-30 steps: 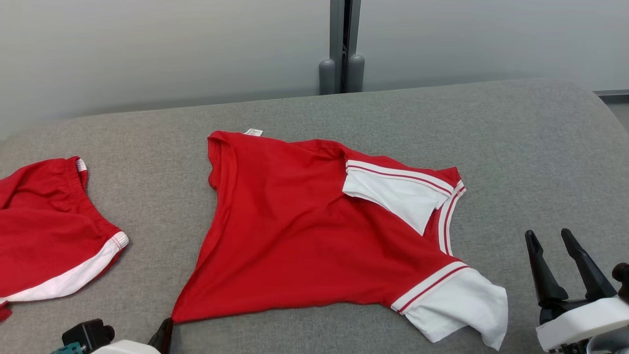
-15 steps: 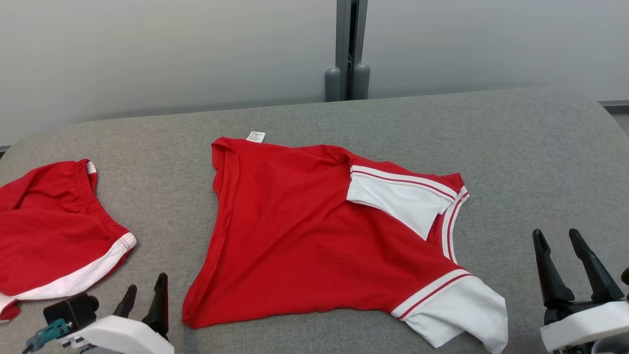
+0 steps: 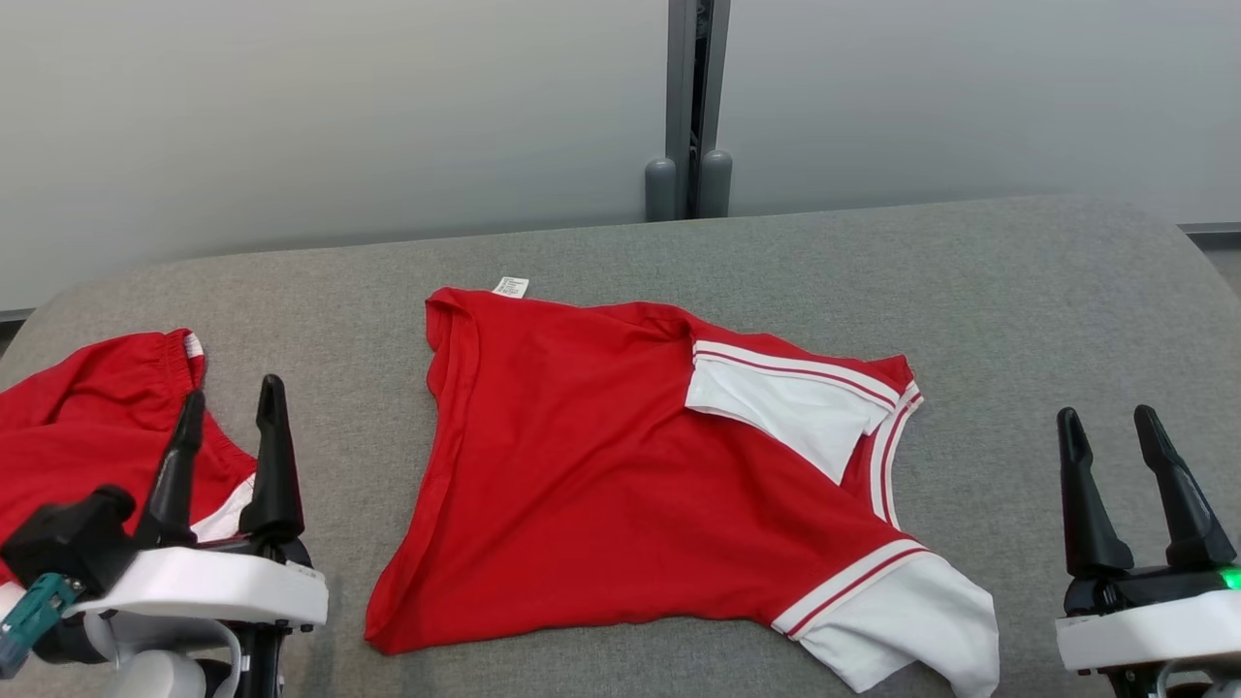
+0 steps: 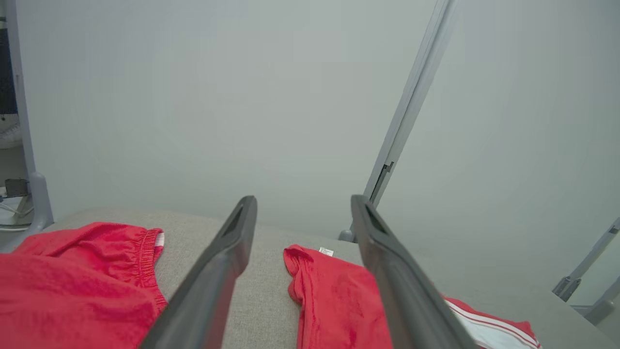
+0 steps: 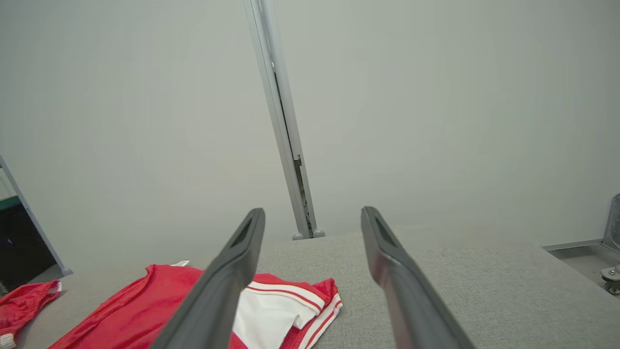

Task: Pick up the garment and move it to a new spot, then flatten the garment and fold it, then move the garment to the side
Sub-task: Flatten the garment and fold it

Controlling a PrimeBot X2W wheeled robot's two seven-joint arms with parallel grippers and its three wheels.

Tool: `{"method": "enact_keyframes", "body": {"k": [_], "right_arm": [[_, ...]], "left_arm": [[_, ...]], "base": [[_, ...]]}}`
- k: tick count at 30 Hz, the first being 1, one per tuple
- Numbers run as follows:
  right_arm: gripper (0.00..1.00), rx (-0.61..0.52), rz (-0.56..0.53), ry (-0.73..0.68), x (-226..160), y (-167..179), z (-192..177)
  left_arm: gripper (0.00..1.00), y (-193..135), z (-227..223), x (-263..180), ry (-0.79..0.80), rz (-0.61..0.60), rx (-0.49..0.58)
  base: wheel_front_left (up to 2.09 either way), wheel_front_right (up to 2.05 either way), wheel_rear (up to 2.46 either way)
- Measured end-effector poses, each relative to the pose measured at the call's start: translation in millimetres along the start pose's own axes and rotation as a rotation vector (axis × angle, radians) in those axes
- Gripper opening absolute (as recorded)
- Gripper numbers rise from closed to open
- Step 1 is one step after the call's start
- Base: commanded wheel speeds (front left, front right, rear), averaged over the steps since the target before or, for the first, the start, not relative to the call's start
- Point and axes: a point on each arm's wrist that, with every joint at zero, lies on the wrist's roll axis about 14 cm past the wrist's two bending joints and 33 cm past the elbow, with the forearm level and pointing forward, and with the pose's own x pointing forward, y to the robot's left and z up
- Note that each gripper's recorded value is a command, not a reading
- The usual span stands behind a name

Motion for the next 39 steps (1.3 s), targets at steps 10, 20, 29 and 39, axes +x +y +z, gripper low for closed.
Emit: {"method": "enact_keyframes", "body": {"k": [10,20,29,39], "right_arm": [[1.00,0.003,-0.011,0.070,-19.8,7.3,-24.8],[1.00,0.002,-0.012,0.095,-22.3,5.8,-32.6],[1.00,-0.010,-0.008,0.089,-19.5,1.6,-28.7],[1.00,-0.017,-0.003,0.084,-19.8,1.0,-24.9]], "left_arm": [[1.00,6.4,-2.4,-21.8,-0.071,0.029,0.178],[1.00,8.4,-16.7,-29.6,-0.050,0.039,0.194],[1.00,10.6,-17.7,-30.6,-0.052,0.041,0.191],[1.00,10.0,-18.9,-31.5,-0.051,0.037,0.200]], "base": [[0.00,0.00,0.00],[0.00,0.00,0.00],[0.00,0.00,0.00],[0.00,0.00,0.00]]}}
